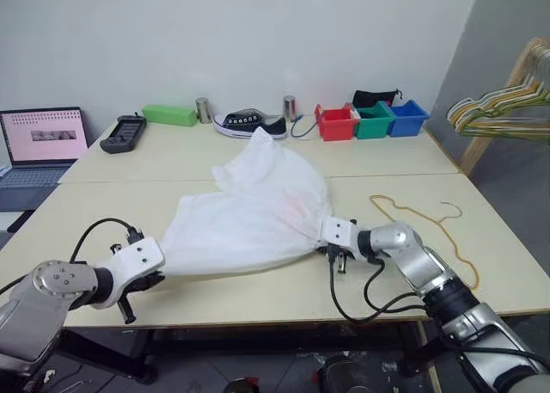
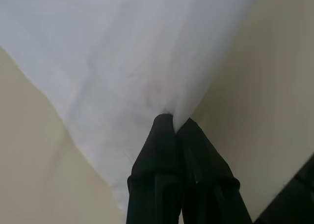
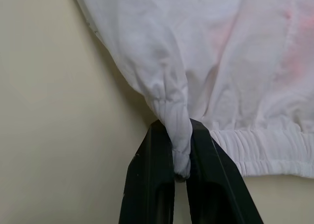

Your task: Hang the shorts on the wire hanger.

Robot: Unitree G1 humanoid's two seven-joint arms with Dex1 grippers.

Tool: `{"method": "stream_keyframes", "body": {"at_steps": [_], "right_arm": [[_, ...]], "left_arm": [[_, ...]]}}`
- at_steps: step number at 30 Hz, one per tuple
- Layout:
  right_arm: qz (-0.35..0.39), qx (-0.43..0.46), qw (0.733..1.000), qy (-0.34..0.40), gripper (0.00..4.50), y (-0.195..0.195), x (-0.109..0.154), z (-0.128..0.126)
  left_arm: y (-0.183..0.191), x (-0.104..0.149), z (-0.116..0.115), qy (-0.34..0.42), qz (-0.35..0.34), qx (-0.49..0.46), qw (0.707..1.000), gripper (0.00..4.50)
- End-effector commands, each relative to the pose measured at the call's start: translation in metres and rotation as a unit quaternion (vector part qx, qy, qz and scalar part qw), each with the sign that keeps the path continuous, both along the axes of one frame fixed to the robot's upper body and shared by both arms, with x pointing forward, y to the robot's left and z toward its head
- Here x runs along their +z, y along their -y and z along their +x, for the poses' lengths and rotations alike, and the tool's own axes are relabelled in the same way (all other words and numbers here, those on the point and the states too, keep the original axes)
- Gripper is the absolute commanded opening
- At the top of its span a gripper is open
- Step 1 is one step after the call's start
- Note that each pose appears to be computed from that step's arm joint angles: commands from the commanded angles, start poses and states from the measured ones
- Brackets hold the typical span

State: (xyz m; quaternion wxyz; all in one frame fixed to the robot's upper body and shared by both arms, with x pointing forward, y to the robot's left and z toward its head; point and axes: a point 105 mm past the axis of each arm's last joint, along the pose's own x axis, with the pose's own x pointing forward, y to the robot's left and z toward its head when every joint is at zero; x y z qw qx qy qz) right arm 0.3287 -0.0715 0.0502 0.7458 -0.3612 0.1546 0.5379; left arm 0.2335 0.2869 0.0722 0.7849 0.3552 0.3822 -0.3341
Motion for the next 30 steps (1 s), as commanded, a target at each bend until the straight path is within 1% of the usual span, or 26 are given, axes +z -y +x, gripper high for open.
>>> {"method": "stream_keyframes", "body": {"at_steps": [1, 3, 5, 6, 8, 11, 16, 18, 24, 26, 28, 29, 30], "right_arm": [[0.0, -0.006, 1.0, 0.023, 0.36, 0.002, 0.012, 0.002], [-0.003, -0.005, 1.0, 0.022, 0.36, 0.005, 0.012, 0.0], [0.004, -0.007, 1.0, 0.006, 0.36, 0.005, 0.013, -0.003], [0.007, -0.001, 1.0, -0.007, 0.36, 0.004, 0.014, -0.008], [0.005, 0.02, 0.999, -0.034, 0.36, 0.003, 0.014, -0.02], [-0.015, 0.072, 0.993, -0.09, 0.36, 0.007, 0.013, -0.051], [-0.022, 0.101, 0.986, -0.132, 0.36, 0.011, 0.019, -0.076], [-0.018, 0.095, 0.986, -0.137, 0.36, 0.01, 0.02, -0.076], [-0.007, 0.065, 0.989, -0.13, 0.36, 0.004, 0.015, -0.064], [-0.004, 0.074, 0.987, -0.143, 0.76, 0.002, 0.016, -0.069], [-0.001, 0.081, 0.985, -0.152, 1.04, 0.002, 0.019, -0.073], [0.0, 0.084, 0.985, -0.152, 1.4, 0.004, 0.023, -0.074], [0.002, 0.083, 0.985, -0.15, 1.59, 0.007, 0.029, -0.074]], "left_arm": [[0.01, 0.005, -0.012, -0.025, 0.009, -0.042, 0.999, 0.0], [0.009, 0.003, -0.013, -0.027, 0.021, -0.055, 0.998, 0.0], [0.007, 0.004, -0.008, -0.016, 0.028, -0.059, 0.998, 0.0], [0.006, 0.006, -0.002, -0.001, 0.035, -0.059, 0.998, 0.0], [0.001, 0.008, 0.009, 0.018, 0.05, -0.06, 0.997, 0.0], [-0.001, 0.008, 0.013, 0.013, 0.051, -0.07, 0.996, 0.0], [-0.003, 0.006, 0.016, 0.004, 0.057, -0.084, 0.995, 0.0], [-0.002, 0.004, 0.016, -0.002, 0.054, -0.091, 0.994, 0.0], [-0.003, -0.004, 0.007, -0.029, 0.057, -0.102, 0.993, 0.0], [-0.008, -0.003, 0.008, -0.029, 0.062, -0.101, 0.993, 0.43], [-0.011, -0.002, 0.009, -0.028, 0.063, -0.102, 0.992, 0.73], [-0.011, 0.0, 0.011, -0.026, 0.062, -0.102, 0.993, 1.04], [-0.009, 0.003, 0.011, -0.024, 0.056, -0.107, 0.992, 1.19]]}}
